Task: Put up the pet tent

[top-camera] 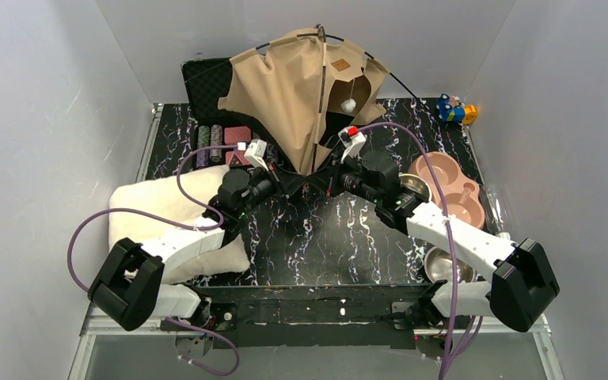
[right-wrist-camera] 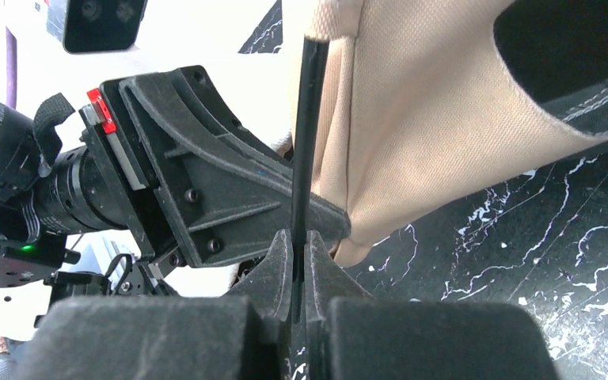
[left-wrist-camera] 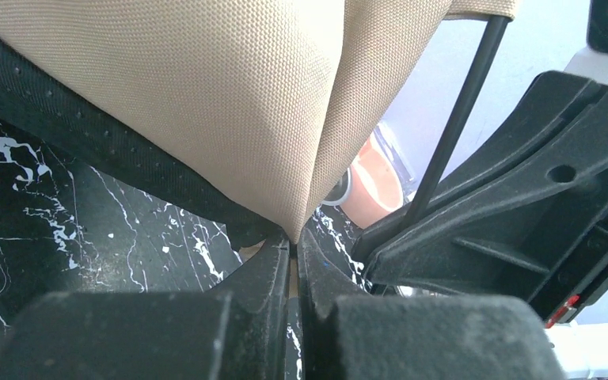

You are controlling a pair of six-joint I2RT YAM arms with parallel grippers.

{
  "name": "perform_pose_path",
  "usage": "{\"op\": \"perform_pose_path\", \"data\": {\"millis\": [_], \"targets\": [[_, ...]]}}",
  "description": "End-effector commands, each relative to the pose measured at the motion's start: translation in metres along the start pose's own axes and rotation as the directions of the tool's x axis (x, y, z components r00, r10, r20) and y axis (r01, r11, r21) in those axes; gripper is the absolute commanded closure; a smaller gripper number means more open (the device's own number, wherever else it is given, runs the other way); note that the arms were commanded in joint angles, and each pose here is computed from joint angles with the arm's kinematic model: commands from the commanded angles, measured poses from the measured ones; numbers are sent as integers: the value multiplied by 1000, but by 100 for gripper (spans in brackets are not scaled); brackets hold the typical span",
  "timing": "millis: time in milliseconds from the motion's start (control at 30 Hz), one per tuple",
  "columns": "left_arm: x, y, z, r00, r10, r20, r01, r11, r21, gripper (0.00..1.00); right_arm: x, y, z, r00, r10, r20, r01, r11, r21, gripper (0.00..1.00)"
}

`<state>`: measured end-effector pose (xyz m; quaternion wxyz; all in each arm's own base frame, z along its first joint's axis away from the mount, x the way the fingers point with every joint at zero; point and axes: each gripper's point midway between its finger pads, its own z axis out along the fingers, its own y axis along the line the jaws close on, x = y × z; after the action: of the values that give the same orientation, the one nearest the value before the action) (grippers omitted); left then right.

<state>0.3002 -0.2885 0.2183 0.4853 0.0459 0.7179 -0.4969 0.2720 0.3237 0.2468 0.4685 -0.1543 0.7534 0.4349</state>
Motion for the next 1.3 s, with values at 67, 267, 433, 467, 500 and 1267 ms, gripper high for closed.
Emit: {"op": "perform_pose_path", "data": {"millis": [67, 267, 433, 467, 500, 1267], "targets": [[51, 10, -17, 986, -53, -158, 48, 998, -35, 100, -125, 21, -6, 915, -100, 390, 115, 993, -16, 99], [56, 11, -20, 984, -75, -160, 69, 997, -46, 100, -135, 17, -3, 900, -118, 419, 131, 991, -3, 99], [57, 10, -23, 984, -94, -154, 87, 995, -50, 100, -138, 14, 0, 892, -130, 434, 143, 990, 3, 99], [58, 9, -23, 983, -102, -152, 95, 994, -51, 100, -138, 13, 1, 892, -130, 434, 143, 990, 2, 99], [57, 8, -24, 983, -111, -149, 104, 993, -49, 100, -138, 14, 1, 890, -130, 436, 145, 989, -1, 99], [36, -13, -25, 976, -197, -87, 197, 980, -16, 100, -114, -3, 8, 902, -131, 412, 136, 991, 18, 99]]}}
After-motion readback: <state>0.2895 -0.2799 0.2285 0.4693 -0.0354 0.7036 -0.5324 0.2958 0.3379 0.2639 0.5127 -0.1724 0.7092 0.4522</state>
